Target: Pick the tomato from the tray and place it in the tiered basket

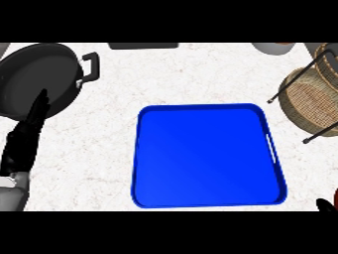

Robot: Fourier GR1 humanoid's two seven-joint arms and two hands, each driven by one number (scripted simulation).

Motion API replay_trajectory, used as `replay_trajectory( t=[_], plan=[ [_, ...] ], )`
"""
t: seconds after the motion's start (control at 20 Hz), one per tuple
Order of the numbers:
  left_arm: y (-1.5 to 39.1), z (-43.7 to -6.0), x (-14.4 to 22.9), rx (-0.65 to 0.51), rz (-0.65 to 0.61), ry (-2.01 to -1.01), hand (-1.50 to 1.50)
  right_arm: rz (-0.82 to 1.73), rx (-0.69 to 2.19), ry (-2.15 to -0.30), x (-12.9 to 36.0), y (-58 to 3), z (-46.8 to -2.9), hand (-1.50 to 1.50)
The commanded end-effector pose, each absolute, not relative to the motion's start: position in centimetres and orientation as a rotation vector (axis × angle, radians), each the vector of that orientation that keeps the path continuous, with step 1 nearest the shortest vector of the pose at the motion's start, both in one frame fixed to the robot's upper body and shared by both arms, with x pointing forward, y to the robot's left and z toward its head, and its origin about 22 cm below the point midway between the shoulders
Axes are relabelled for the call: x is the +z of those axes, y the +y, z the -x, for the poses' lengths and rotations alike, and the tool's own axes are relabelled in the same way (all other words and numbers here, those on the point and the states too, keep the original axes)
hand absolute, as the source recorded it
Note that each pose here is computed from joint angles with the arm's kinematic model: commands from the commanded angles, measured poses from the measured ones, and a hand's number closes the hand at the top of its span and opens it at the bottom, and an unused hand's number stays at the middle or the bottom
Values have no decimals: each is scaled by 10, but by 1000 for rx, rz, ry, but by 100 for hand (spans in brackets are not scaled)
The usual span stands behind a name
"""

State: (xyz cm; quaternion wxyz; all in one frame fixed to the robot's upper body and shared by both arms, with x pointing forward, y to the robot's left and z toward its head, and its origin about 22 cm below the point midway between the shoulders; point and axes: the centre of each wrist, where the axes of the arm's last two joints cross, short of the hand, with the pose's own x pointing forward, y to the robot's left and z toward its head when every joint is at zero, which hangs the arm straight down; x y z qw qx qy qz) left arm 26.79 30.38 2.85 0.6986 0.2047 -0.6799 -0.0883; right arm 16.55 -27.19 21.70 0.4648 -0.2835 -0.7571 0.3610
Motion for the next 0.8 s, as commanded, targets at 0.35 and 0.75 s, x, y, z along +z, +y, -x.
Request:
replay_trajectory(
  t=[0.35,0.75],
  plan=[
    [307,-269,35,-234,-455,-1545,0,725,931,-1820,249,-337,-195,150],
    [297,-276,27,-245,-405,-1536,0,1101,987,-1767,261,-354,-251,150]
  ],
)
